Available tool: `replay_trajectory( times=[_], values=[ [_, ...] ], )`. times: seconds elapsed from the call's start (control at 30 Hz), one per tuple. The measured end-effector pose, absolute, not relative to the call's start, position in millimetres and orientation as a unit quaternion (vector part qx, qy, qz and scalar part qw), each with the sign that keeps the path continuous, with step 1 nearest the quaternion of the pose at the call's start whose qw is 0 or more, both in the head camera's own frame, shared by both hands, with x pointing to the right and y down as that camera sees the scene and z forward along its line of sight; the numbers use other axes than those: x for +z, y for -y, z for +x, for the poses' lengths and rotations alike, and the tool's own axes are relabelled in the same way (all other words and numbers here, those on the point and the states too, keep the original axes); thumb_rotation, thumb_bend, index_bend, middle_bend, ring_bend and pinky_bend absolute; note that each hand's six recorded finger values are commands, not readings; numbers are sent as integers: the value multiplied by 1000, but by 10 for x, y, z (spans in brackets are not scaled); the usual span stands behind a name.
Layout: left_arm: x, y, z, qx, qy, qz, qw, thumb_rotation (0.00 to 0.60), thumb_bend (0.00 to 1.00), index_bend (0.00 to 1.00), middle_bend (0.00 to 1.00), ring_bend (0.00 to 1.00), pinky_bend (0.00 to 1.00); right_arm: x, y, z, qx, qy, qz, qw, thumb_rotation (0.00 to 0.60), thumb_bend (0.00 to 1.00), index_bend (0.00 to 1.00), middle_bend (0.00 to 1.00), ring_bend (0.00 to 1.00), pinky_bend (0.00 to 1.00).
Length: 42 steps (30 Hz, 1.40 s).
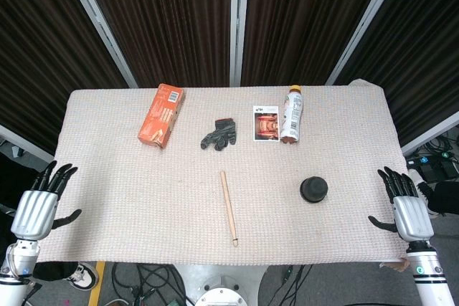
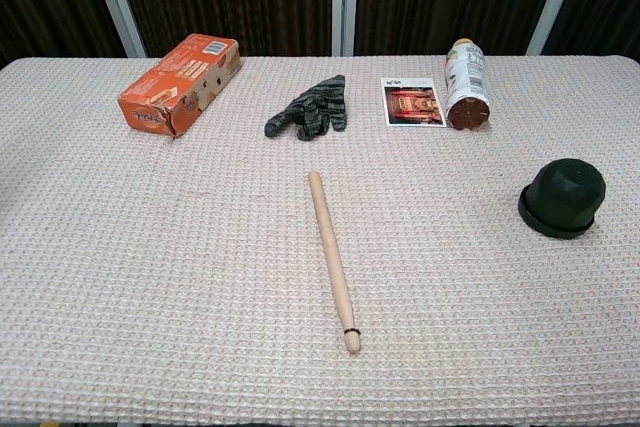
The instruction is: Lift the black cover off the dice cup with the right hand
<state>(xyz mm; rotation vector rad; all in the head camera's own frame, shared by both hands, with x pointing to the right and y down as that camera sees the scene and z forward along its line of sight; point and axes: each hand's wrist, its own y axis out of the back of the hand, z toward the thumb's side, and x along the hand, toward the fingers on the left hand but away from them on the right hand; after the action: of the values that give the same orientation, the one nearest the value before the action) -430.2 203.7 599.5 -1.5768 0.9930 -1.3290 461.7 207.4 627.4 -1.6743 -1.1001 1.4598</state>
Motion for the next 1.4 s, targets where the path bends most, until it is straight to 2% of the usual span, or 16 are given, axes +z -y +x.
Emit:
replay_trajectory(
  times=[0.37,0.9,1.1,1.4],
  values=[
    [5998,-2012,-4299,-529,-395,-627,413,600,123,134,118,0,179,6323,-2076,4633,563,417,-640,317,600,0,0,0,0,0],
    [6138,-2068,-4294,-540,-379,-635,403,600,123,134,118,0,180,6694,-2031,4544,565,409,-667,263,600,9,0,26,0,0],
    [6127,-2084,-4313,-542,-377,-634,402,600,123,134,118,0,180,6888,-1946,4362,560,394,-688,242,600,12,0,47,0,0],
    [6131,-2088,-4282,-539,-375,-639,400,600,123,134,118,0,179,6999,-1842,4060,557,379,-700,239,600,17,0,69,0,0]
  ],
)
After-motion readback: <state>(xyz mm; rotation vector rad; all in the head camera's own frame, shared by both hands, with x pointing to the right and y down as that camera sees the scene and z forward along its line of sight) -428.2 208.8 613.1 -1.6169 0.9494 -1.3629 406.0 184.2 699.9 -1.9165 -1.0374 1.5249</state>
